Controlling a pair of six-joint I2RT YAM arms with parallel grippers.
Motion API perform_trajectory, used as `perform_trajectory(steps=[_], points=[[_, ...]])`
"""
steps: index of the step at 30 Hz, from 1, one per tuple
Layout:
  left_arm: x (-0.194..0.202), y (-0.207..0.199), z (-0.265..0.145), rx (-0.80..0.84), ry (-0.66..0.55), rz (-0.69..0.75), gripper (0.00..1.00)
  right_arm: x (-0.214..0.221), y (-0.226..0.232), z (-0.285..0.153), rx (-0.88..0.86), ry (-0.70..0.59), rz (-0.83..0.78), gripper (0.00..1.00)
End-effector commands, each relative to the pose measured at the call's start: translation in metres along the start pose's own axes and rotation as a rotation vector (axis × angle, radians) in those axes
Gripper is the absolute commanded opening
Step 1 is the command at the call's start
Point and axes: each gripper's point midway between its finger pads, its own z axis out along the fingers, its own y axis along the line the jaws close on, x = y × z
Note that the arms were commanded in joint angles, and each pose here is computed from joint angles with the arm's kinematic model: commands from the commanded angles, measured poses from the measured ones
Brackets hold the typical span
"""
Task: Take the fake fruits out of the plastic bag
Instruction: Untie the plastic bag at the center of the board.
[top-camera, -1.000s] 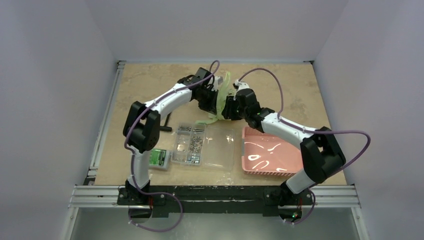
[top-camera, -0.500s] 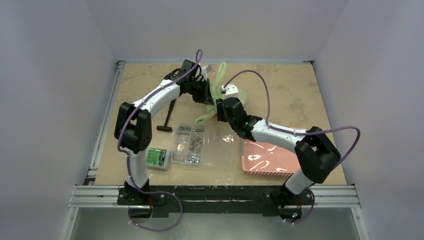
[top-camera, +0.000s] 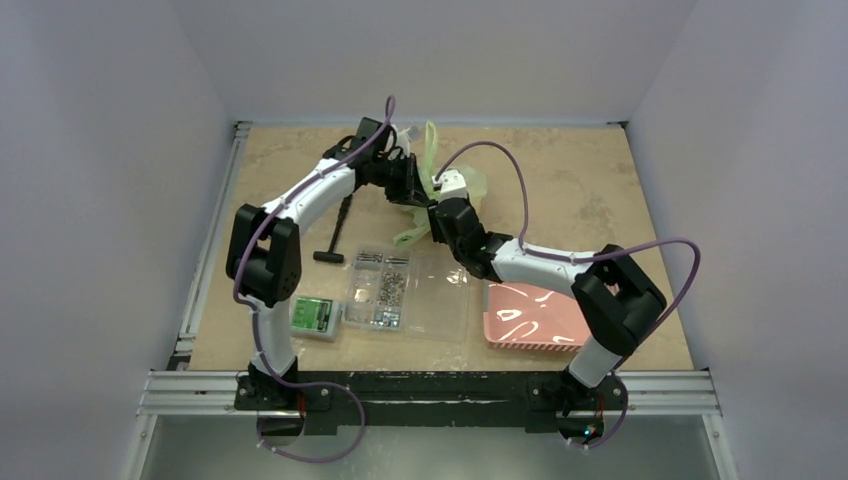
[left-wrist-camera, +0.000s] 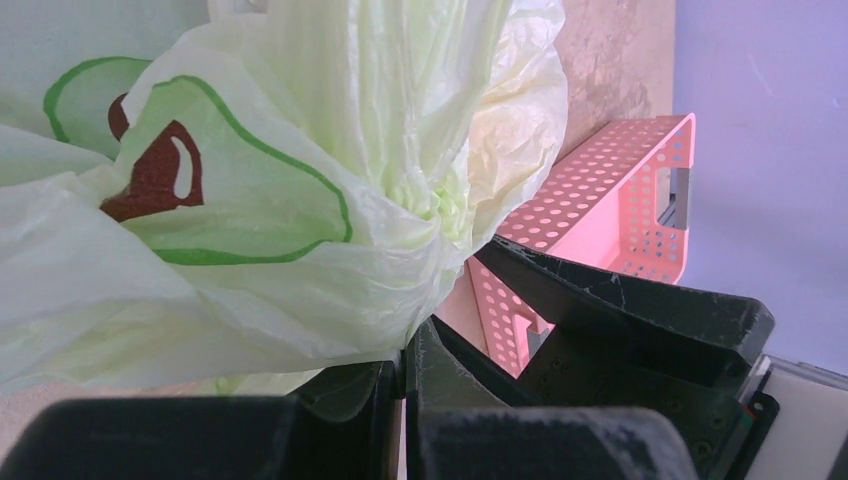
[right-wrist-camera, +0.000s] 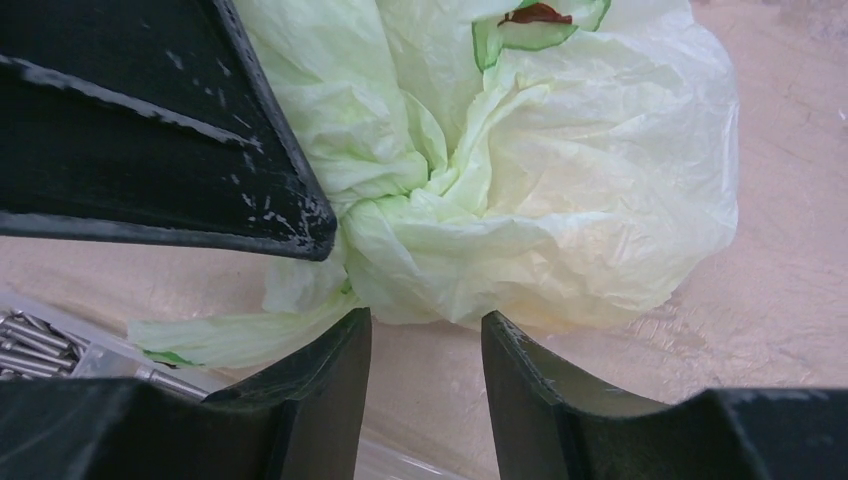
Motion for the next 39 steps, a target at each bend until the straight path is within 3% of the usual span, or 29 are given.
perform_trajectory(steps=[1, 8, 17, 19, 22, 25, 28, 34, 39], points=[[-0.015, -0.030, -0.023, 0.092, -0.057, 0.032, 0.00, -0.061, 0.004, -0.011, -0.012, -0.160, 0.047, 0.41], [-0.016, -0.030, -0.024, 0.103, -0.057, 0.030, 0.00, -0.075, 0.016, 0.006, -0.025, -0.178, -0.035, 0.36], [-0.016, -0.032, -0.025, 0.111, -0.055, 0.030, 0.00, -0.059, 0.032, 0.020, -0.093, -0.174, -0.043, 0.51], [-0.016, -0.032, -0.026, 0.111, -0.058, 0.031, 0.00, -0.056, 0.025, 0.025, -0.047, -0.170, -0.023, 0.45], [-0.019, -0.029, -0.029, 0.091, -0.067, 0.046, 0.00, -0.059, 0.012, 0.031, 0.012, -0.181, 0.031, 0.26], [-0.024, -0.021, -0.035, 0.063, -0.083, 0.035, 0.00, -0.065, -0.002, 0.034, 0.068, -0.194, 0.116, 0.00], [-0.030, -0.014, -0.043, 0.029, -0.114, 0.023, 0.00, -0.075, -0.020, 0.029, 0.066, -0.205, 0.275, 0.00], [-0.041, 0.002, -0.056, -0.016, -0.169, 0.006, 0.00, -0.083, -0.074, 0.004, -0.175, -0.250, 0.744, 0.00], [-0.045, 0.013, -0.058, -0.023, -0.179, -0.018, 0.00, -0.070, -0.106, -0.006, -0.260, -0.264, 0.922, 0.00]])
